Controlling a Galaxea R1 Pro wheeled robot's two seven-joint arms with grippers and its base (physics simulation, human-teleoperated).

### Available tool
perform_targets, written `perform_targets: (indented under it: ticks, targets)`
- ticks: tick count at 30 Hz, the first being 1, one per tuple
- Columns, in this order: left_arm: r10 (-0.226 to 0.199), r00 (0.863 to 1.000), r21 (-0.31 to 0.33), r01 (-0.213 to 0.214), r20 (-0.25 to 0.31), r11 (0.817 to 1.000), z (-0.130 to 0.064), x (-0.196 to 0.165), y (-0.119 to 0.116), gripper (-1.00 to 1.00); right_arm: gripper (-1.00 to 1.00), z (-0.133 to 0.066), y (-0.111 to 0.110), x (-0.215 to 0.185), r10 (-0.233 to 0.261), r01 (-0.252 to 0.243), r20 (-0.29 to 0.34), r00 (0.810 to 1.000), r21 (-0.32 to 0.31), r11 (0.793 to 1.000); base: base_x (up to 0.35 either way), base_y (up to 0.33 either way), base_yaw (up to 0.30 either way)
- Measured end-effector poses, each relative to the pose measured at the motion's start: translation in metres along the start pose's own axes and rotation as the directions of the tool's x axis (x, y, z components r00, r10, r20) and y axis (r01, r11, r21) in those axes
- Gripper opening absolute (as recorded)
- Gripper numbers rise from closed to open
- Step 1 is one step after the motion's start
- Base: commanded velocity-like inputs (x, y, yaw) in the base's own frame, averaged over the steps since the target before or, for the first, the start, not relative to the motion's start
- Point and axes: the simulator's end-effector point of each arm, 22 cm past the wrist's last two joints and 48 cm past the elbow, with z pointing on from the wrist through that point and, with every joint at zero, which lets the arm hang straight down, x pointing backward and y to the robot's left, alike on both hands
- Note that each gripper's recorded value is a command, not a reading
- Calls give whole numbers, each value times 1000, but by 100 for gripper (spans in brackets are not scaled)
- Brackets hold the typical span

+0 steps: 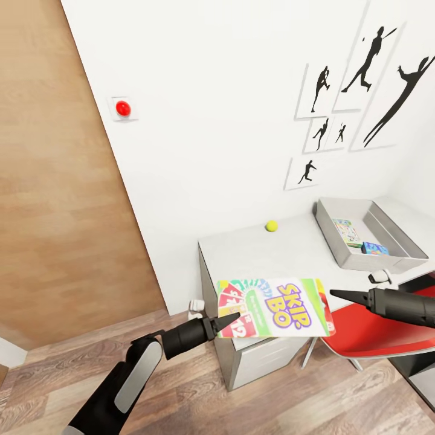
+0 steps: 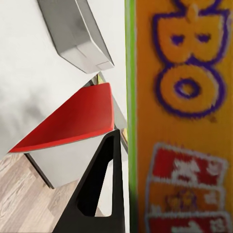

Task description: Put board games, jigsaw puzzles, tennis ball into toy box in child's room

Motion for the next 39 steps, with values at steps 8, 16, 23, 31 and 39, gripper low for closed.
perform_targets:
  ticks: [8,16,23,31,39]
  targets:
    - [-2,1000,1,2,3,1000,2,0,-1,-100,100,2,1,1,1,-1,-1,1000,-5,1000,0,0,0]
    - [-6,1000,10,5,5,1000,7,0,-5,-100,100,10,3,7,10,-10,-8,1000,-19,1000,0,0,0]
    - [-8,1000,12,8,7,1000,9,1,-7,-100,100,20,7,11,19,-20,-10,1000,-39,999,0,0,0]
    - [-9,1000,14,9,8,1000,11,1,-8,-100,100,27,6,15,25,-25,-12,1000,-40,999,0,0,0]
    - [-10,1000,18,10,7,1000,11,2,-9,-100,100,36,4,18,28,-28,-8,1000,-31,999,0,0,0]
